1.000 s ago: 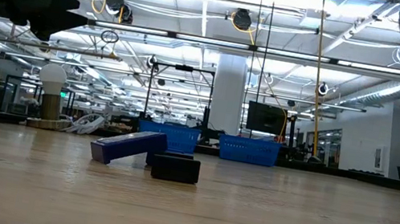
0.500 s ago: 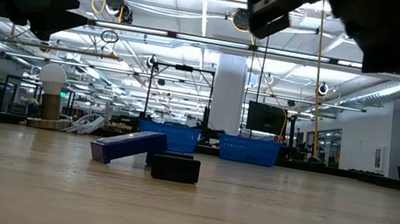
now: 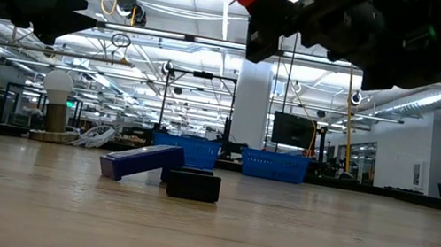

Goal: Pick & Place Office items
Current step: Put the pink charger adapter into the right blue bin

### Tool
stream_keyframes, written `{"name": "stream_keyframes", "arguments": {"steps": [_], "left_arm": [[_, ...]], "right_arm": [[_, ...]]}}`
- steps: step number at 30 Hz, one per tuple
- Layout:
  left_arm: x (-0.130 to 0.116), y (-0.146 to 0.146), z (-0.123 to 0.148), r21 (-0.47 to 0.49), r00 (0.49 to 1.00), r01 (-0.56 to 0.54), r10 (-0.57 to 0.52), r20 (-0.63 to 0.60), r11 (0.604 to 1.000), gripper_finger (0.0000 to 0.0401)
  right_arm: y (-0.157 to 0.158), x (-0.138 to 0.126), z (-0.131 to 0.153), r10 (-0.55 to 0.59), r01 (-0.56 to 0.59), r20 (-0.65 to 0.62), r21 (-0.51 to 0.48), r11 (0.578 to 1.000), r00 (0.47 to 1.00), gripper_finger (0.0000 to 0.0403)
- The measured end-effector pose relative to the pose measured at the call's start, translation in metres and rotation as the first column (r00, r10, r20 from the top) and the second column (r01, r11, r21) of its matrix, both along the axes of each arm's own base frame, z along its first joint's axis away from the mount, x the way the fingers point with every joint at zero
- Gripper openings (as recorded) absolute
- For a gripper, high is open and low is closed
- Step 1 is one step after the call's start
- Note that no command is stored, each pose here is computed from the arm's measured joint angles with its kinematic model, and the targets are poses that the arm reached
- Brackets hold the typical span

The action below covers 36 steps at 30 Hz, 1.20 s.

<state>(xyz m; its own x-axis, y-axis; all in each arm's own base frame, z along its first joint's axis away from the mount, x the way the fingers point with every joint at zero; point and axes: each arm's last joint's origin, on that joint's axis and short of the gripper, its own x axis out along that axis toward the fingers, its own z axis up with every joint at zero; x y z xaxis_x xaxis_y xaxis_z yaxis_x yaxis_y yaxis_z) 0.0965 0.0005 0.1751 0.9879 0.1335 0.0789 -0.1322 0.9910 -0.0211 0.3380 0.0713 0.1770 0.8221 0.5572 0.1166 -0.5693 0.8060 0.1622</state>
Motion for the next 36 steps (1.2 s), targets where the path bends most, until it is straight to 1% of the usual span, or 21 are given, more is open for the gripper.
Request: {"name": "stream_keyframes", "arguments": {"steps": [7,9,12,14,17,21,23,25,30,32,33,36], "left_arm": [[0.0,0.0,0.0,-0.001,1.0,0.0,0.0,0.0,1.0,0.0255],[0.0,0.0,0.0,-0.001,1.0,0.0,0.0,0.0,1.0,0.0255],[0.0,0.0,0.0,-0.001,1.0,0.0,0.0,0.001,1.0,0.0255],[0.0,0.0,0.0,-0.001,1.0,0.0,0.0,0.0,1.0,0.0255],[0.0,0.0,0.0,-0.001,1.0,0.0,0.0,0.0,1.0,0.0255],[0.0,0.0,0.0,-0.001,1.0,0.0,0.0,0.0,1.0,0.0255],[0.0,0.0,0.0,0.0,1.0,0.0,0.0,0.0,1.0,0.0255],[0.0,0.0,0.0,0.001,1.0,0.0,0.0,0.0,1.0,0.0255],[0.0,0.0,0.0,0.002,1.0,0.0,0.0,0.0,1.0,0.0255],[0.0,0.0,0.0,0.001,1.0,0.0,0.0,0.0,1.0,0.0255],[0.0,0.0,0.0,0.001,1.0,0.0,0.0,0.0,1.0,0.0255],[0.0,0.0,0.0,0.001,1.0,0.0,0.0,0.0,1.0,0.0255]], "right_arm": [[-0.015,0.003,-0.001,-0.047,0.047,0.0,-0.026,0.999,0.999,0.0171],[-0.02,0.004,-0.001,-0.075,0.076,0.007,-0.035,0.997,0.997,0.0171],[-0.028,0.006,-0.002,-0.164,0.164,0.007,-0.049,0.985,0.986,0.0171],[-0.036,0.007,-0.004,-0.259,0.259,0.002,-0.058,0.964,0.966,0.0171],[-0.051,0.009,-0.004,-0.424,0.423,-0.009,-0.056,0.904,0.906,0.0171],[-0.078,0.012,-0.004,-0.613,0.612,-0.019,-0.054,0.789,0.789,0.0171],[-0.096,0.016,0.0,-0.66,0.658,-0.028,-0.058,0.75,0.75,0.0171],[-0.116,0.021,0.003,-0.696,0.693,-0.066,-0.065,0.718,0.715,0.0171],[-0.166,0.031,0.009,-0.78,0.766,-0.19,-0.156,0.624,0.597,0.0171],[-0.185,0.031,0.012,-0.804,0.789,-0.232,-0.175,0.589,0.548,0.0171],[-0.194,0.03,0.013,-0.816,0.804,-0.251,-0.179,0.567,0.52,0.0171],[-0.217,0.025,0.016,-0.862,0.852,-0.273,-0.198,0.485,0.427,0.0171]]}}
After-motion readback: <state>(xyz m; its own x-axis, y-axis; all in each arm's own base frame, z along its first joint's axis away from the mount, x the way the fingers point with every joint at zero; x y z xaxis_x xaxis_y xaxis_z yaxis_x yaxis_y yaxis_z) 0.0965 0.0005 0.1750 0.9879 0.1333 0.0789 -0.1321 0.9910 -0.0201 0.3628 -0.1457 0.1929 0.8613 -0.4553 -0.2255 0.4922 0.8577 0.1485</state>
